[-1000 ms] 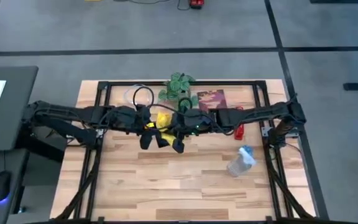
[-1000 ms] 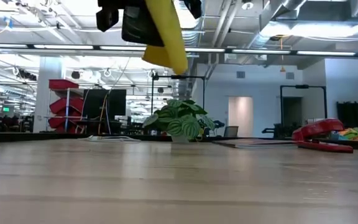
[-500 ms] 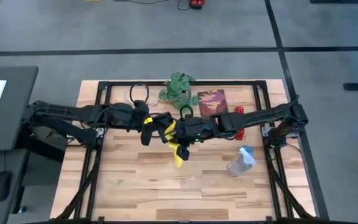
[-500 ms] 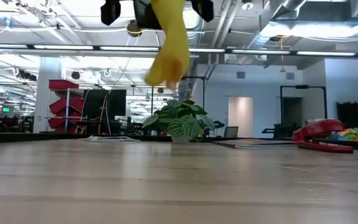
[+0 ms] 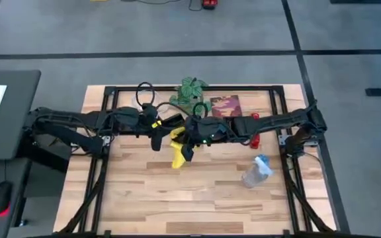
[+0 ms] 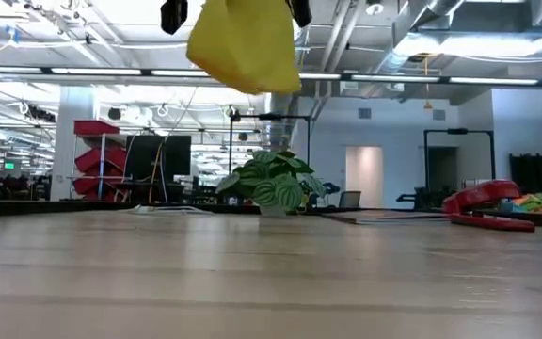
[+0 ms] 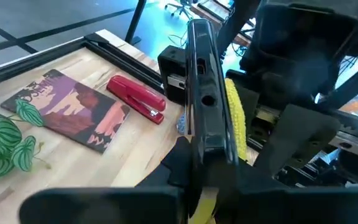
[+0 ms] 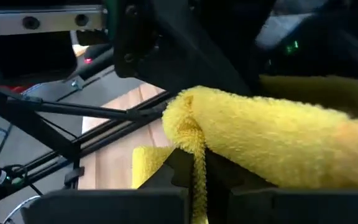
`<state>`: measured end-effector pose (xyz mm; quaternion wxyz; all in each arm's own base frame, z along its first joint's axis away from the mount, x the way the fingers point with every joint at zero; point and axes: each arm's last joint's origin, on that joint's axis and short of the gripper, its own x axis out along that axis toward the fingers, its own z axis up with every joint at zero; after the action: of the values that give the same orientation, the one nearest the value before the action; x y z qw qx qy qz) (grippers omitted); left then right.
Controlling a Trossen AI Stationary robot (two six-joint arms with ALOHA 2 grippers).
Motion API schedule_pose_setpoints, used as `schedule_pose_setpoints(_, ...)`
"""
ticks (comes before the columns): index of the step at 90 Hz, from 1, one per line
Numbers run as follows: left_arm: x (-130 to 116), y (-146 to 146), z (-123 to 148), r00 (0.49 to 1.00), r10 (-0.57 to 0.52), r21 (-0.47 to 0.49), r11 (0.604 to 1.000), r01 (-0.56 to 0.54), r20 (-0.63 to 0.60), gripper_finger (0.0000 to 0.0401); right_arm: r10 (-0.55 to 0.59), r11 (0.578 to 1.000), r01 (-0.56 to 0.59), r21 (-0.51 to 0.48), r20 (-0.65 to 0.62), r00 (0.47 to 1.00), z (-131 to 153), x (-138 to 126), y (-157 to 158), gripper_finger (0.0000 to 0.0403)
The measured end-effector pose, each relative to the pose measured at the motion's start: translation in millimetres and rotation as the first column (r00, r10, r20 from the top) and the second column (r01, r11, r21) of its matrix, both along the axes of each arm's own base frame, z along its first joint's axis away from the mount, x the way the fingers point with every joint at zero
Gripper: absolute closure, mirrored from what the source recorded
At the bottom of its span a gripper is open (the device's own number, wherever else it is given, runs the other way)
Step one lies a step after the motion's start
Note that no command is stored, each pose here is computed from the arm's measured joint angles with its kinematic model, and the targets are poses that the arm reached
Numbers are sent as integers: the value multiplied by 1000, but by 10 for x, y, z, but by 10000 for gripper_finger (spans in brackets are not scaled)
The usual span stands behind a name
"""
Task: Apply microfiber cloth
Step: Wipe the front of the cellphone with the yellow microfiber cloth
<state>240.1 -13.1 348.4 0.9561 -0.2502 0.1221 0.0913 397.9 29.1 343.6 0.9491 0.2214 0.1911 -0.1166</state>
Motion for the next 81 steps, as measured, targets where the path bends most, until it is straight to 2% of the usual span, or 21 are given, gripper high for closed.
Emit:
schedule_pose_setpoints(22, 0, -1, 2, 1000, -3, -1, 1000, 3, 3, 391, -36, 999, 35, -18, -86, 996, 60, -176, -30, 403)
schedule_pose_setpoints(38, 0, -1, 8, 1000, -4, -4, 1000, 4, 10, 391, -42, 999, 40, -23, -89, 995, 110, -235, -32, 403)
schedule_pose_setpoints(47, -1, -1, 13, 1000, -2, -4, 1000, 2, 13, 391, -36, 999, 34, -28, -84, 996, 88, -203, -17, 403)
schedule_pose_setpoints(63, 2, 7, 35, 999, -4, -7, 1000, 4, 36, 391, -7, 1000, 8, -11, 2, 1000, 54, -53, 50, 403)
schedule_pose_setpoints(81, 7, 10, 30, 999, 2, -9, 1000, -2, 33, 391, 26, 1000, -26, -1, -11, 1000, -56, 33, 82, 403)
